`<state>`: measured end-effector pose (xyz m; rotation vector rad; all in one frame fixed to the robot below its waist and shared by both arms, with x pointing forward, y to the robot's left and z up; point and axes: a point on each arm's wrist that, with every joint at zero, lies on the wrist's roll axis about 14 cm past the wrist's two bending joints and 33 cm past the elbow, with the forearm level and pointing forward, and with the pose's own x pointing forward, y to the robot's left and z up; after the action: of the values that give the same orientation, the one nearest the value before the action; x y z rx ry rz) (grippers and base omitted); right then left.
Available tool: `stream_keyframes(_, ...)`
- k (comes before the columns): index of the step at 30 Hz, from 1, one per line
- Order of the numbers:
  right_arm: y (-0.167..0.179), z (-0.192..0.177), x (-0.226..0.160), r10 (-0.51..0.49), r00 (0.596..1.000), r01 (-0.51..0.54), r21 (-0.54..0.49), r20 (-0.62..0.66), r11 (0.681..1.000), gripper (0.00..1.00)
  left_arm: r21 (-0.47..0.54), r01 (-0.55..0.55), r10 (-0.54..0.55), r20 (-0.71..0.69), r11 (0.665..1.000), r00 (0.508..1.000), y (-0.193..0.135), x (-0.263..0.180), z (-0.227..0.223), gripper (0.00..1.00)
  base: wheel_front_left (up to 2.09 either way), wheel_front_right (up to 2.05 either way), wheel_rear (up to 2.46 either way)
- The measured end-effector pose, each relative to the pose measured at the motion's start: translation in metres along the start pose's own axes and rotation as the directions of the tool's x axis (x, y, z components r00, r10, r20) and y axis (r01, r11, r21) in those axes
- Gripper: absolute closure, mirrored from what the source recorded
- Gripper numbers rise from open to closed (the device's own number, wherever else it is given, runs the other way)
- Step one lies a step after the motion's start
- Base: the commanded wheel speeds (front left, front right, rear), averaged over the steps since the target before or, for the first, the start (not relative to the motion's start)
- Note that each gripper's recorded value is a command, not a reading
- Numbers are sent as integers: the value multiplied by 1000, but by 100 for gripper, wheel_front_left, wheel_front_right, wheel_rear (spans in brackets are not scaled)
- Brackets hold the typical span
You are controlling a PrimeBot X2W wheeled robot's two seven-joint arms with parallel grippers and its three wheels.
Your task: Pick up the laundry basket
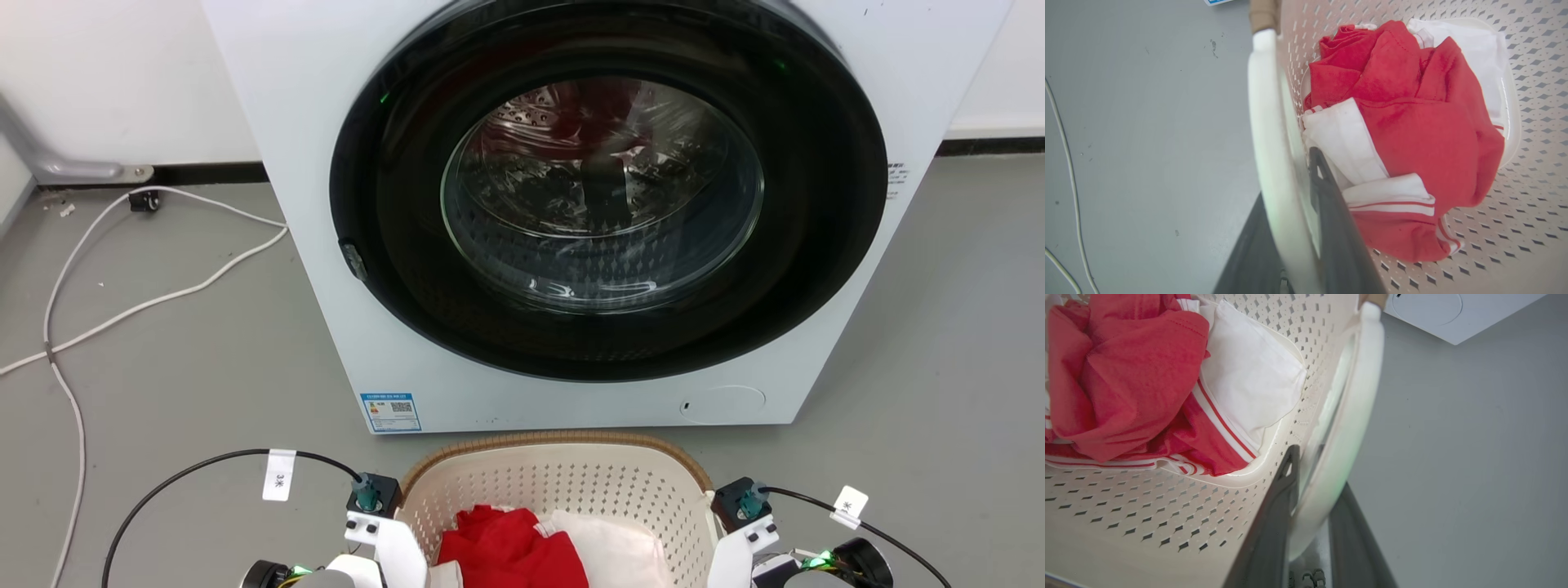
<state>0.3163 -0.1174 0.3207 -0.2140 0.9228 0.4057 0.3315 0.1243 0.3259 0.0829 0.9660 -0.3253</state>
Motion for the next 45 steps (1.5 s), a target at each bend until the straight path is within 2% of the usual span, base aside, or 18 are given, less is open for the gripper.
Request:
stream_keyframes(17,9,-8,-6,32,997,-32,-7,-72,999,100,-3,5,-6,-74,1000,997,0,-8,-11,100,0,0,0)
stream_keyframes(45,12,-20,-6,56,991,-57,-8,-122,998,100,-22,27,-29,-102,999,994,-3,-8,-19,100,0,0,0)
